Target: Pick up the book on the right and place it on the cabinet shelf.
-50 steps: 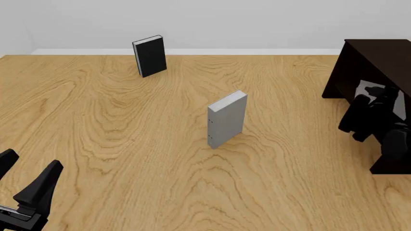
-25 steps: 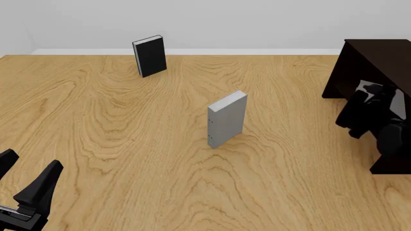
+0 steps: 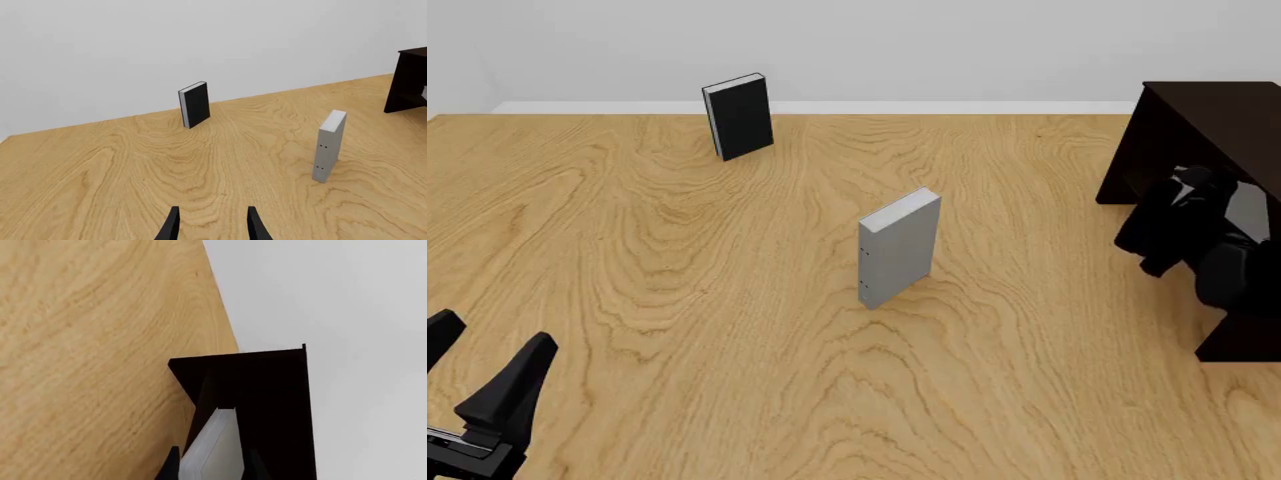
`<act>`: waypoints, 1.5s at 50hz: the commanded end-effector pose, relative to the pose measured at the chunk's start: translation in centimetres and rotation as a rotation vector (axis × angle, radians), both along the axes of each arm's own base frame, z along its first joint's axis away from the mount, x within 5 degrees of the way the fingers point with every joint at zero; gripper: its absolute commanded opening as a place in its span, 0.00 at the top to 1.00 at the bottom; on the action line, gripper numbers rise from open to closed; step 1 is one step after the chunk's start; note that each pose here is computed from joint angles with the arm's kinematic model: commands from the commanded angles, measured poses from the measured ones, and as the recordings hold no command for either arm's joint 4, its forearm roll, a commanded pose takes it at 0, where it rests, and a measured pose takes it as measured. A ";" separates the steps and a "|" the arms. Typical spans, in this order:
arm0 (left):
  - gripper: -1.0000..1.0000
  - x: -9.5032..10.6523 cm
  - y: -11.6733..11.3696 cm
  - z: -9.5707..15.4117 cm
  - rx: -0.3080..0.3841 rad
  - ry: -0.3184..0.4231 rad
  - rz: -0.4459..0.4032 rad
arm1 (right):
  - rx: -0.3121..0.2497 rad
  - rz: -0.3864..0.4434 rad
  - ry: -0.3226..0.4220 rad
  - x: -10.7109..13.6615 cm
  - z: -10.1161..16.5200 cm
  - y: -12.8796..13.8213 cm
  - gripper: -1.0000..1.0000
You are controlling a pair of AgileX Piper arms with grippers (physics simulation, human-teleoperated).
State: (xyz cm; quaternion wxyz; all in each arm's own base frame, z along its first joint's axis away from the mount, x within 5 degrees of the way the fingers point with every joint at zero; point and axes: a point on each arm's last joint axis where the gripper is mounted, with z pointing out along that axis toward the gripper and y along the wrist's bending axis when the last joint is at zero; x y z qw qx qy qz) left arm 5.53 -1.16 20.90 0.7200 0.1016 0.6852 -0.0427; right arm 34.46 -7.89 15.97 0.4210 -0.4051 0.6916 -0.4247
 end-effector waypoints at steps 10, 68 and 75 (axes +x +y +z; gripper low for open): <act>0.00 0.0 0.0 0.0 0.001 0.001 0.002 | -0.045 0.123 -0.059 3.3 1.7 2.4 0.00; 0.00 0.0 0.0 0.0 0.002 -0.004 -0.005 | 0.223 0.215 -0.131 -0.7 11.9 8.4 0.00; 0.00 0.0 0.0 0.1 0.002 -0.007 -0.007 | 0.287 0.202 -0.144 -2.1 13.5 8.4 0.00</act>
